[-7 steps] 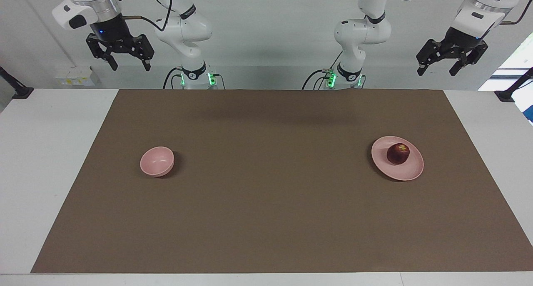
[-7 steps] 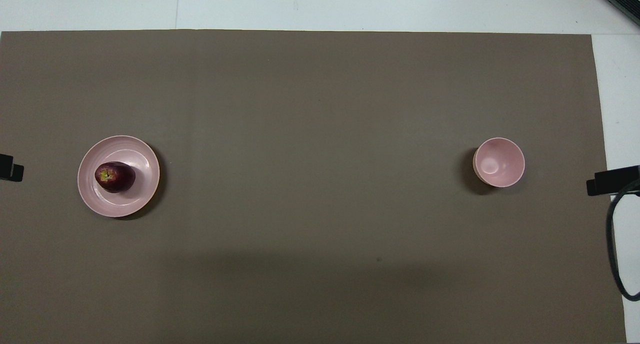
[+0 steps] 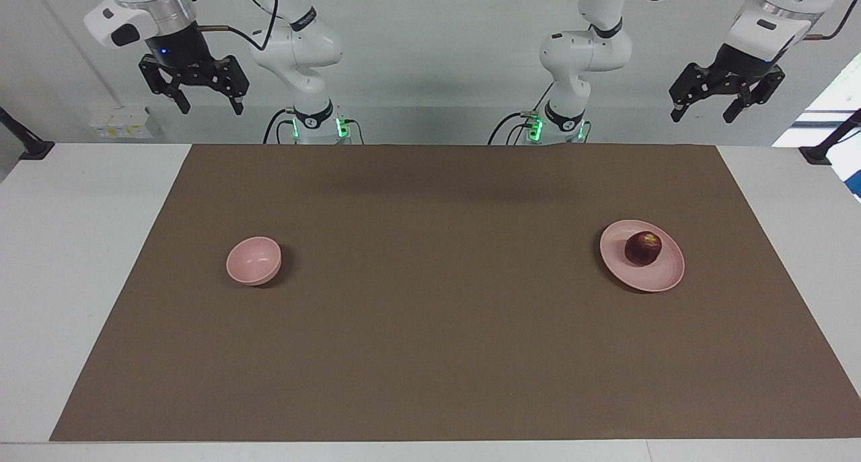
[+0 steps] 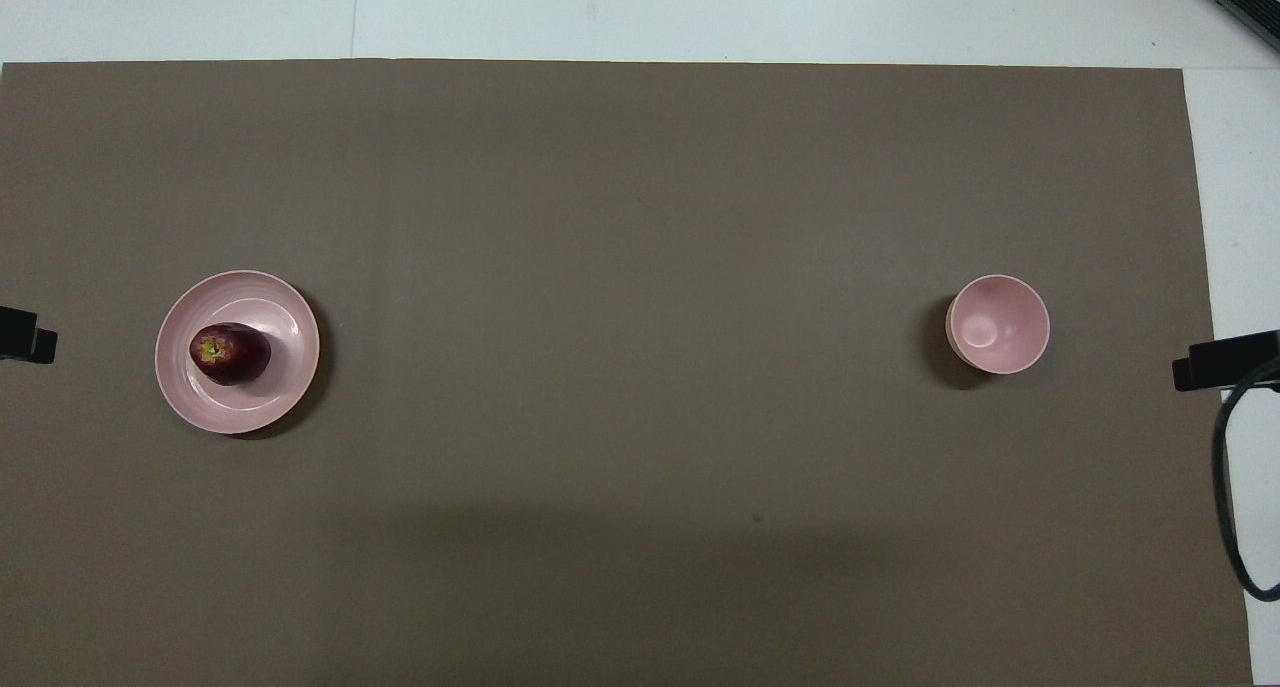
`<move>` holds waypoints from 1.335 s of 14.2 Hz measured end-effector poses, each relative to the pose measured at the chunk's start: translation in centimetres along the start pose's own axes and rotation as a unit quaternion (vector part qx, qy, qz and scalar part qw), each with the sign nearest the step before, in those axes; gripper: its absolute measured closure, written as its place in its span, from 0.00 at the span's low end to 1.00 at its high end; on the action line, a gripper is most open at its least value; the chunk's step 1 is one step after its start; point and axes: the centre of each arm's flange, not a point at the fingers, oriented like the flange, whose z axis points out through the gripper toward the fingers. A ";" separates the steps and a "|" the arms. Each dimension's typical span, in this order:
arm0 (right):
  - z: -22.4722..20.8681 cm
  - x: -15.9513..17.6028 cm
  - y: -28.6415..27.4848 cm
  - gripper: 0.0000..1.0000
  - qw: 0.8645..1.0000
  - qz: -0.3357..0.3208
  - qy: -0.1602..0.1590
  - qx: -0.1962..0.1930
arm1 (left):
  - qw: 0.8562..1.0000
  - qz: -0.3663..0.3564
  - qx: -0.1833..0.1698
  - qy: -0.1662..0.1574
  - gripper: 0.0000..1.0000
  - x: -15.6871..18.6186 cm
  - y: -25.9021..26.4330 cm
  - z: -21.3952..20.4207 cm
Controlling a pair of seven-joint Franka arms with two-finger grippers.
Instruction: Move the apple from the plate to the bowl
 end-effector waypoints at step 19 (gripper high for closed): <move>-0.2 -0.1 0.4 0.00 1.000 0.004 0.004 0.001 | 0.999 0.000 0.002 0.041 0.00 2.7 -1.6 5.2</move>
